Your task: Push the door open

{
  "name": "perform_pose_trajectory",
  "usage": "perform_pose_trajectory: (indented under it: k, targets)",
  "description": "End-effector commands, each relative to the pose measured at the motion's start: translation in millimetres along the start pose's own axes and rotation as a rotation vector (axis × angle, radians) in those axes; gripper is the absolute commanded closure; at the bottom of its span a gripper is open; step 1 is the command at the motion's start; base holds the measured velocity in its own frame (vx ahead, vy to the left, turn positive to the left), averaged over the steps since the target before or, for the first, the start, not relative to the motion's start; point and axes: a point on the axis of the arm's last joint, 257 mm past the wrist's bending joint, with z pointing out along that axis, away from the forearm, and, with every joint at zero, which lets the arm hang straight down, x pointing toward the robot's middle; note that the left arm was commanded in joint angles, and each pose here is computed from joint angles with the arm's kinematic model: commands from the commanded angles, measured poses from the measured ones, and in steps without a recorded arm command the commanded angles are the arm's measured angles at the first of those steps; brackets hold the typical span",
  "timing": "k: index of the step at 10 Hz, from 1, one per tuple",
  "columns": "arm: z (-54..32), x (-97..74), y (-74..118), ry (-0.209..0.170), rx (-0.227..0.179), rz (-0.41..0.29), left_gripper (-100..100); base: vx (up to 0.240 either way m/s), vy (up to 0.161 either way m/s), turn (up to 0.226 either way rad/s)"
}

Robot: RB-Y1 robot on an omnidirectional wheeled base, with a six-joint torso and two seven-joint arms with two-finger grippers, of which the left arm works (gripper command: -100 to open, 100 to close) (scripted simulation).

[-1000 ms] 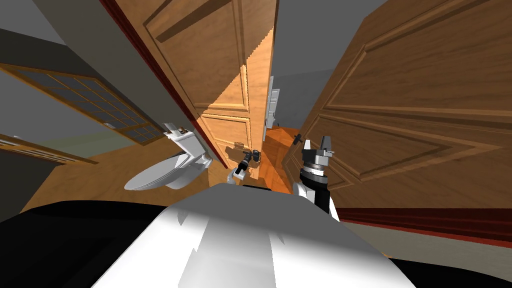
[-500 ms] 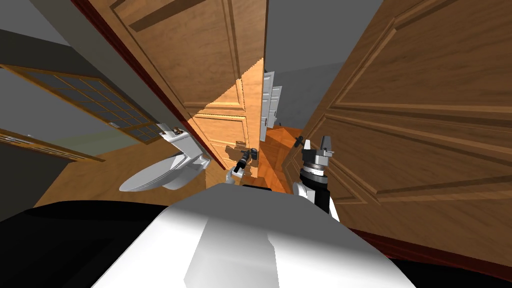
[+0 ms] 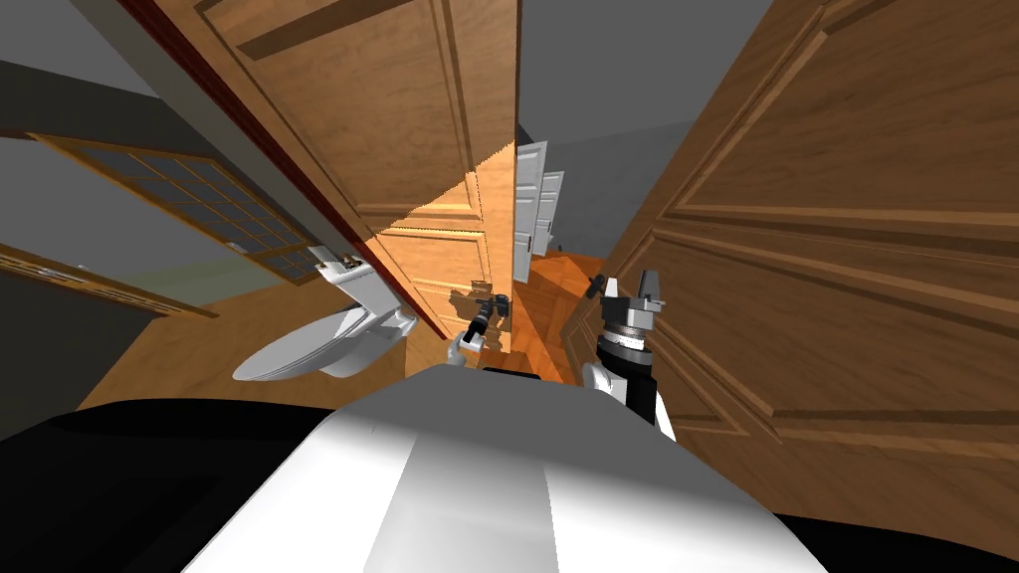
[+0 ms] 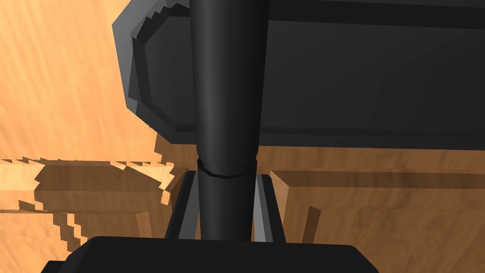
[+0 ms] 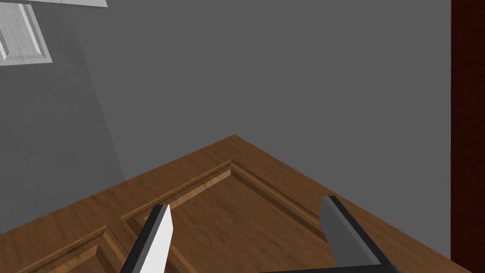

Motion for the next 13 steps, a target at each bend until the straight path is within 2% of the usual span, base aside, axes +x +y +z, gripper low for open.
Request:
perform_pose_trajectory:
  k: [1, 6, 9, 13]
  targets:
    - [2.4, -17.4, -4.5, -0.028, 0.009, 0.01, 100, 0.085, -0.079, 0.053]
    - [3.7, -41.2, -4.1, -0.082, 0.005, 0.006, 100, 0.114, -0.108, 0.07]
    - [3.9, -59.7, -3.1, -0.129, 0.002, -0.004, 100, 0.152, -0.137, 0.091]
    - [3.4, -73.5, -1.4, -0.171, -0.002, -0.02, 100, 0.164, -0.139, 0.09]
